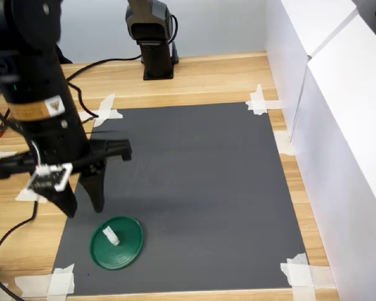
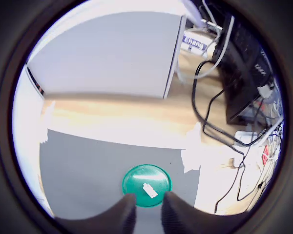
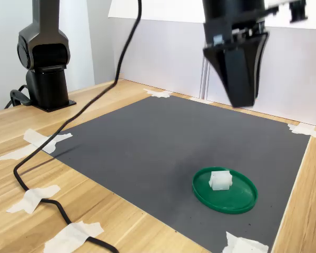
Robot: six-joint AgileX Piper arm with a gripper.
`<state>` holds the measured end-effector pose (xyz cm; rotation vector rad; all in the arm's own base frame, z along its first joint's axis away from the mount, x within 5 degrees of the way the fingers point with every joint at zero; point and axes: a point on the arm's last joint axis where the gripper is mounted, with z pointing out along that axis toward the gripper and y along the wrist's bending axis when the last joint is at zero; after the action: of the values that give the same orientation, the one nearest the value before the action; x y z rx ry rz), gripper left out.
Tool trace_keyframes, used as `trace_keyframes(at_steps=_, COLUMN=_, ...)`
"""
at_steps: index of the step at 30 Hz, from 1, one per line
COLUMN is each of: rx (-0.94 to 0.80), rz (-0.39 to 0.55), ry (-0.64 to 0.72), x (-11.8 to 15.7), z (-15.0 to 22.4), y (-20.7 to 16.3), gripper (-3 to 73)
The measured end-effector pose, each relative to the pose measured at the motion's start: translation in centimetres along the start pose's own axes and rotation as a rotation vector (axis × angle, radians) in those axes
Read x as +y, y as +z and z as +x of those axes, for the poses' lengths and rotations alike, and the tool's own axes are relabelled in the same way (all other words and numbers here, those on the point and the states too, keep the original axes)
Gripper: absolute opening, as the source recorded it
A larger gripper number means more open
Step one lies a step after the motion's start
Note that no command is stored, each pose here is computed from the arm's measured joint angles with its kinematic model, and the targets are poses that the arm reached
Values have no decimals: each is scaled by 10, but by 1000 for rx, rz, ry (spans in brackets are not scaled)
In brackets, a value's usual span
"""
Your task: Grasp a white terminal and put it on the green lid.
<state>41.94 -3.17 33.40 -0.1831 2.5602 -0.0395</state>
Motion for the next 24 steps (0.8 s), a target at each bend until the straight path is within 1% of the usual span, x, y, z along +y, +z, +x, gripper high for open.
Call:
trace_keyframes(at_steps=2, rx=-50, rz=8, ry=43, x=2, z=5, y=-19, gripper=78)
trace_keyframes(at_steps=3, rx=-85, rz=15, ry=69, x=4, z=10, y=-32, gripper=41)
trace_keyframes(at_steps=5, rx=-120, rz=20, ry=123, x=8, z=25, y=-43, gripper=4)
trace_keyframes(at_steps=9, rx=-230, rz=46, ry=176, x=17, z=67, y=-72, gripper=-12)
trace_keyframes(at_steps=12, rx=-325, rz=71, ry=173, x=26, z=108, y=-85, gripper=-16)
trace_keyframes(at_steps=16, rx=-501, rz=98, ry=173, x=39, z=167, y=-104, gripper=-16)
trace_keyframes(at_steps=21, rx=-669, rz=120, ry=174, x=53, z=234, y=-117, gripper=-16)
trace_keyframes(at_steps=24, rx=-738, rz=128, ry=172, x=62, z=272, y=-119, gripper=-16)
